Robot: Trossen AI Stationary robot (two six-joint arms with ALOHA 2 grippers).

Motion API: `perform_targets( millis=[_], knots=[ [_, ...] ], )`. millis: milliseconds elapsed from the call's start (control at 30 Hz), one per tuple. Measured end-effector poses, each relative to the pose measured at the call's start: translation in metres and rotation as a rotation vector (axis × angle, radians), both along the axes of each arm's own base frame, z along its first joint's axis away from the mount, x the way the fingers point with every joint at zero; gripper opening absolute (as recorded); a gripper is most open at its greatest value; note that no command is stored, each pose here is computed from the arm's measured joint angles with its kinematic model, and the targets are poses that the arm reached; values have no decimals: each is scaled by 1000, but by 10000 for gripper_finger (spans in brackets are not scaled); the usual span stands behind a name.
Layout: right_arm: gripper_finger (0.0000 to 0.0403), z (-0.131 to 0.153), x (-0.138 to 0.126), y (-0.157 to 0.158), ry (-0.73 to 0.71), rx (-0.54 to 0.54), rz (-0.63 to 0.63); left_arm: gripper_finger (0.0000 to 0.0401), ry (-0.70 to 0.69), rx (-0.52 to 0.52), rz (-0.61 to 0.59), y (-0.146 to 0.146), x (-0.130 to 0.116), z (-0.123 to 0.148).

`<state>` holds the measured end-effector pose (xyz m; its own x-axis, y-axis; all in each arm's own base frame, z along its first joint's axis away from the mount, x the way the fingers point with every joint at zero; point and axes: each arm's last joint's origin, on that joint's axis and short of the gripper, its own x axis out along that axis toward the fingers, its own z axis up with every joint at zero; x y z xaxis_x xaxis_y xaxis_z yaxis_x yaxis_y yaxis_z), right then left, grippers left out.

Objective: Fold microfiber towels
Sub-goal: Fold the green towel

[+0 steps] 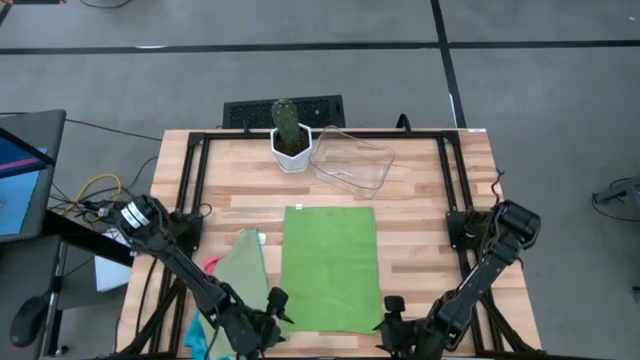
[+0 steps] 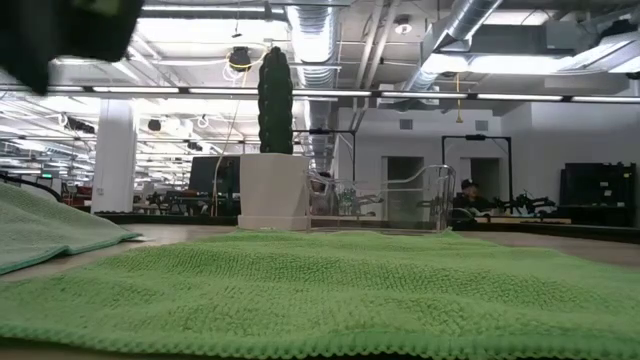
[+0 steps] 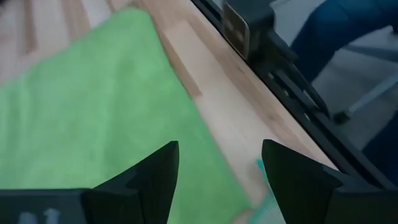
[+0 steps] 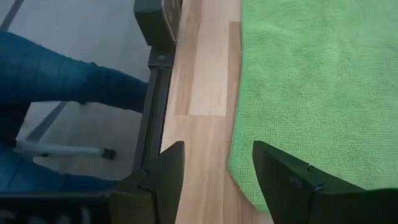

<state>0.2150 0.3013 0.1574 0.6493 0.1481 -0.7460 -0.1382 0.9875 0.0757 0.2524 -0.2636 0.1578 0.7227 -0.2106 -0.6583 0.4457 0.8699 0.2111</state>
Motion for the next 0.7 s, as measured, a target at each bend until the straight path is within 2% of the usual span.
perform_targets(
  millis=[233, 433, 700],
  knots=[
    [212, -1, 0, 0, -9, -14, -9, 224, 52, 22, 37, -9, -6, -24],
    [207, -2, -1, -2, 7, -14, -35, 224, 45, 34, 98, -6, -4, -28],
    [199, -3, -2, -4, 21, -11, -66, 224, 107, 47, 76, -5, -5, -38]
  ],
)
